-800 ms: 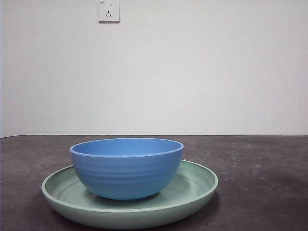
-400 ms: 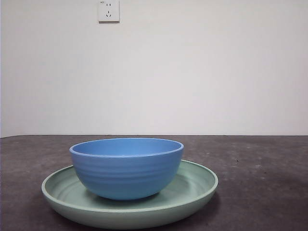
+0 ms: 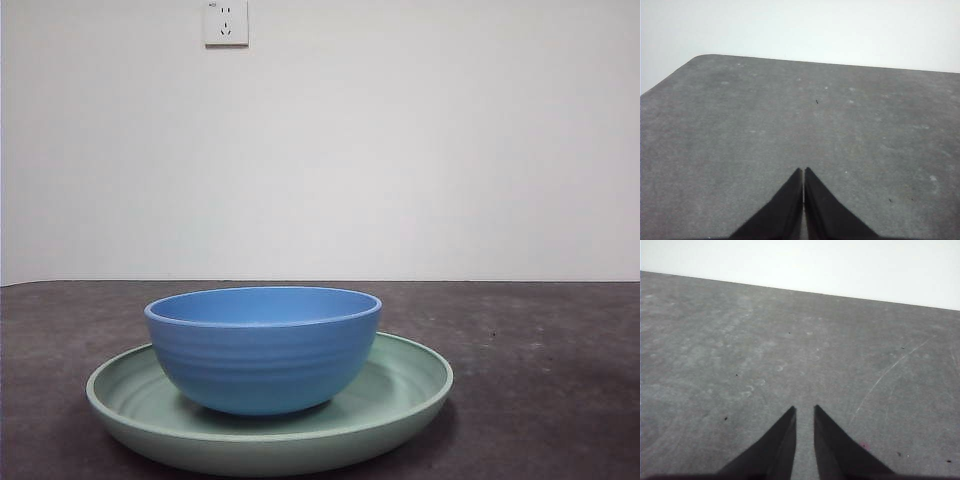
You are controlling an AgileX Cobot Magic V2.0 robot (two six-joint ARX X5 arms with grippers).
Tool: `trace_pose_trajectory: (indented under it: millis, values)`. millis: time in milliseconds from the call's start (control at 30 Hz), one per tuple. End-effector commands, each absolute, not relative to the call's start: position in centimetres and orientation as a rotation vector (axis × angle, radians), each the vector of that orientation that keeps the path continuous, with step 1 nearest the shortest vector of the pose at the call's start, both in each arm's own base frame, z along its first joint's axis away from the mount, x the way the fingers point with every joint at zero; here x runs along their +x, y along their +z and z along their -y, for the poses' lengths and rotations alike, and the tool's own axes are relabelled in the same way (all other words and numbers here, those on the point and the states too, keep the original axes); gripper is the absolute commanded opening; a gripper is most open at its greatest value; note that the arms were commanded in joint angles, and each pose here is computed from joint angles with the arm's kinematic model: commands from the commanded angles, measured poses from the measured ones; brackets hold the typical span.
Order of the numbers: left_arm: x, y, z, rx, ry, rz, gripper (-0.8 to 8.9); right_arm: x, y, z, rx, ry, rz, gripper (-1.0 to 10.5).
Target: Pick up the blue bowl, put it on the green plate, put it on desk
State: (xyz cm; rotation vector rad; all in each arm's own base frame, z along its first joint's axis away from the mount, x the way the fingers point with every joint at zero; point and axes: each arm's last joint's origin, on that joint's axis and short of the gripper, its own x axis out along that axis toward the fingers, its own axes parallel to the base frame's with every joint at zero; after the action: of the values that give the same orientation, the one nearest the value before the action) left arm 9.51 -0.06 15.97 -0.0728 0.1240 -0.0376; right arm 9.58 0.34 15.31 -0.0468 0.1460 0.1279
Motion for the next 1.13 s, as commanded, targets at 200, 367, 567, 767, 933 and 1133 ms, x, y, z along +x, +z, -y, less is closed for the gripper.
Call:
trace_pose_trajectory:
  millis: [200,367,567,767,933,1133]
  values:
    - [9.63,15.39,0.04,-0.076,-0.034,-0.131,0.07,9.59,15.19,-0.32,-0.058,0.125,-0.146,0.5]
    - [9.63,15.39,0.04,-0.076,-0.034,-0.131,0.07,9.59,15.19,-0.32,-0.058,0.125,-0.146,0.5]
    - [9.63,15.39,0.04,-0.076,-0.034,-0.131,0.07,9.59,15.18,-0.33,-0.058,0.128,-0.146,0.5]
    - [9.63,15.39,0.04,-0.076,-0.034,-0.131,0.07,9.59,15.16,-0.32,-0.057,0.127,-0.149,0.5]
    - [9.63,15.39,0.04,-0.076,-0.034,-0.131,0.07,9.58,15.11,-0.31,-0.057,0.126,-0.154,0.5]
    - [9.63,15.39,0.04,-0.076,-0.034,-0.131,0.07,9.59,15.14,-0.05,-0.055,0.099,-0.152,0.5]
